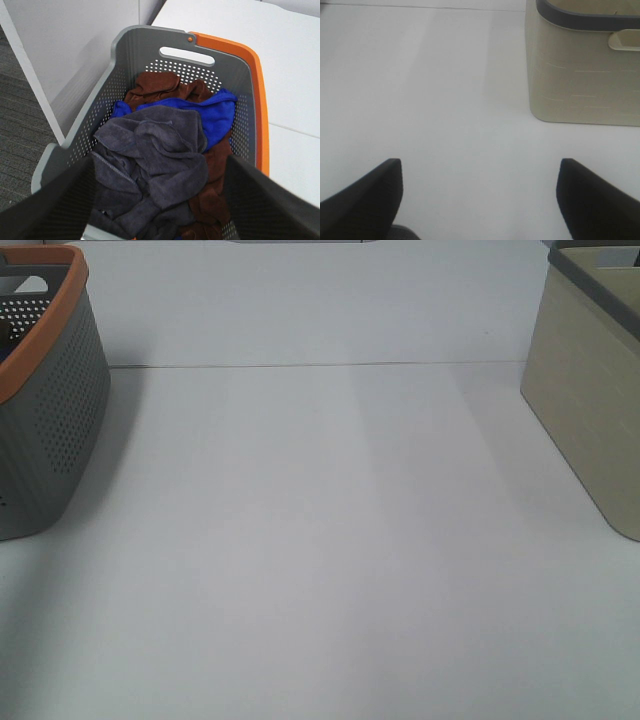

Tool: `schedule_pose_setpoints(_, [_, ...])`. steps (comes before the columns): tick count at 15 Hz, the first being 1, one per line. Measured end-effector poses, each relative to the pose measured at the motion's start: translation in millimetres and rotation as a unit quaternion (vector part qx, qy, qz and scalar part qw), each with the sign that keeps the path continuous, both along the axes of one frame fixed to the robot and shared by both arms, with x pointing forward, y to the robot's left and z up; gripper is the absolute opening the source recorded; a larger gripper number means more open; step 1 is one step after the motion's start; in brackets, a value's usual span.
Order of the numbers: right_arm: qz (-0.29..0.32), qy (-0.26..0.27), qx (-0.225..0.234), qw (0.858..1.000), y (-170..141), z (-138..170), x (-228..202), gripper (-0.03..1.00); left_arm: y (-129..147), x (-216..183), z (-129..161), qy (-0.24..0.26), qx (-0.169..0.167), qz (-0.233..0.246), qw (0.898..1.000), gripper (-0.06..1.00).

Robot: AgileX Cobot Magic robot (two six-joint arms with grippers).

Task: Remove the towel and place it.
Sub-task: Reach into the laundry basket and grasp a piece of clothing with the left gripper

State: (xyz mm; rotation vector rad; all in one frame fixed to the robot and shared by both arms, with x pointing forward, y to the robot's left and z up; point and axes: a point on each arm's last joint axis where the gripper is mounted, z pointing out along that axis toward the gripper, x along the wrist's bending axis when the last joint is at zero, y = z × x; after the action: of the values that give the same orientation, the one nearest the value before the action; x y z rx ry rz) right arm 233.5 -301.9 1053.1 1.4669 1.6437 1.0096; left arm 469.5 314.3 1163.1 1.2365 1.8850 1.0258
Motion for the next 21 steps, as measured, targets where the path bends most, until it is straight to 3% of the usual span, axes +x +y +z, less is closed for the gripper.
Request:
schedule_pose_setpoints(3, [-0.001,0.000,0.002,1.000,0,0,0,0.81,1,35,-7,0.010,-0.016,0.030,0.999,0.68])
schedule_pose_setpoints(10, [-0.002,0.000,0.004,1.000,0,0,0,0.80,-4,129,-61,0.058,-0.104,0.112,0.987,0.68])
schedule_pose_setpoints(14, [-0.002,0.000,0.004,1.000,0,0,0,0.80,-2,164,-92,0.109,-0.103,0.158,0.976,0.68])
schedule_pose_setpoints(18, [-0.002,0.000,0.004,1.000,0,0,0,0.79,-2,183,-113,0.111,-0.128,0.198,0.966,0.68])
schedule_pose_setpoints(21, [-0.002,0.001,0.005,1.000,0,0,0,0.78,1,190,-130,0.116,-0.121,0.226,0.960,0.68])
